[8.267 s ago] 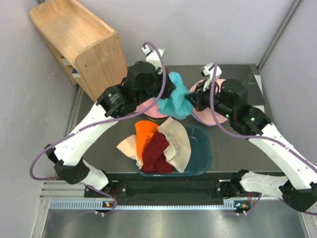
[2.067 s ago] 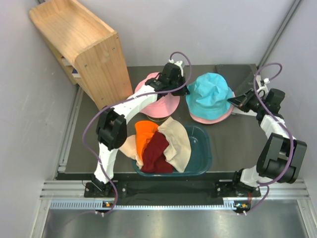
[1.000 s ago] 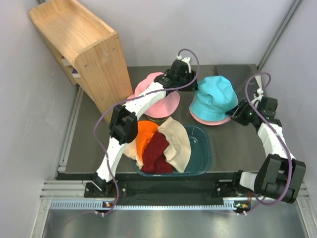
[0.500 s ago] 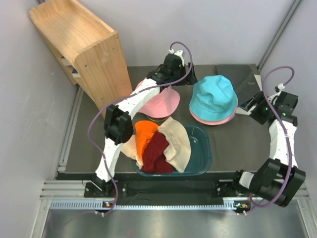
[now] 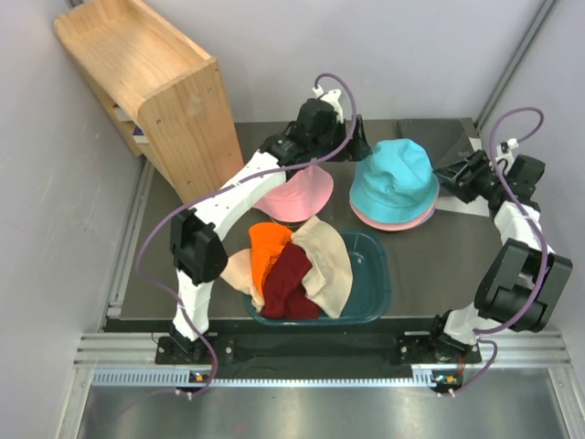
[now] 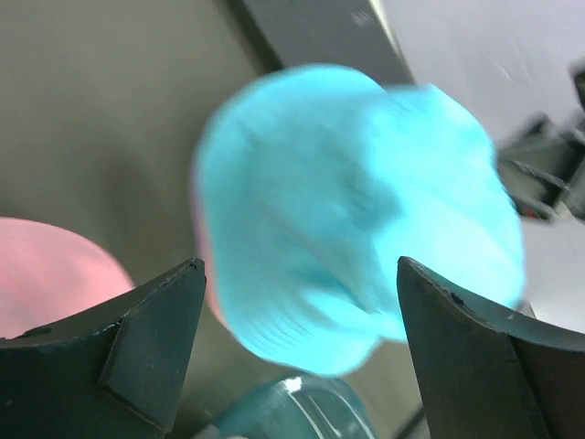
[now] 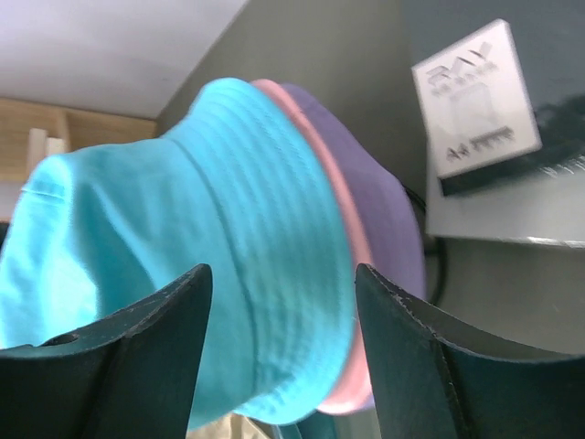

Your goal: Stack the hats

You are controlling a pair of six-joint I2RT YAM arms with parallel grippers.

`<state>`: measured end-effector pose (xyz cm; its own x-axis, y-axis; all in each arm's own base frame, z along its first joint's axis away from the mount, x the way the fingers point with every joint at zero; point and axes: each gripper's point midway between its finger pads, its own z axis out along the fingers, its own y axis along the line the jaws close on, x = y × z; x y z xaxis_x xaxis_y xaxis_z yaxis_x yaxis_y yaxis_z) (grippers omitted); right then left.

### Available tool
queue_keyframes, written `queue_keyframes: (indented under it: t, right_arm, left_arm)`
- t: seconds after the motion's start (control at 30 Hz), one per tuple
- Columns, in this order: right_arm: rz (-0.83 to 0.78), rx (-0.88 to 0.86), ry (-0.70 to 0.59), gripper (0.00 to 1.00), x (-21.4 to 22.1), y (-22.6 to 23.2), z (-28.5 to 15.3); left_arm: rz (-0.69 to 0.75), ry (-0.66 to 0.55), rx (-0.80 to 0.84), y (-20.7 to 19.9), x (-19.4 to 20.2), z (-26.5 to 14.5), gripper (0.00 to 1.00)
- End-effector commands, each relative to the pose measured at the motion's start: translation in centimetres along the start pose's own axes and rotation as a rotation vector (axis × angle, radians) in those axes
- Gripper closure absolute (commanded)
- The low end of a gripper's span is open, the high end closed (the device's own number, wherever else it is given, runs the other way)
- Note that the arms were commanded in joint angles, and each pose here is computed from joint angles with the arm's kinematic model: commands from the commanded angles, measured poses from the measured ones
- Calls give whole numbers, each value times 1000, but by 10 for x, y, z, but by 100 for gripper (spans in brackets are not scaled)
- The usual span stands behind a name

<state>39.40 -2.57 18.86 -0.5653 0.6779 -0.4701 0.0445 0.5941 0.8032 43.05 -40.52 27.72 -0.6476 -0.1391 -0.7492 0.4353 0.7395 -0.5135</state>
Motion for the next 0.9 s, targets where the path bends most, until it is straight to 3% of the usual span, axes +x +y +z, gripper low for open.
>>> queue_keyframes:
  t: [0.0,0.23,0.37,0.53,0.87]
  right_arm:
    - [-62,-151,-39,37,-11,41,4]
    - [-128,-74,-42,36,-10,28,3]
    - [-171,-70,-36,34,-16,28,5]
    - [-202,-83,10,32,-18,23,13]
    - [-239,-63,57,31,-22,10,29]
  left_arm:
    - [46,-21,82,-49,1,-36,11]
    - [6,7,27,-34,18,-40,12]
    - [8,-2,110,-43,26,-55,11]
    - [-43,101,195,-42,69,-48,12]
    - [-92,120,244,-42,87,-37,12]
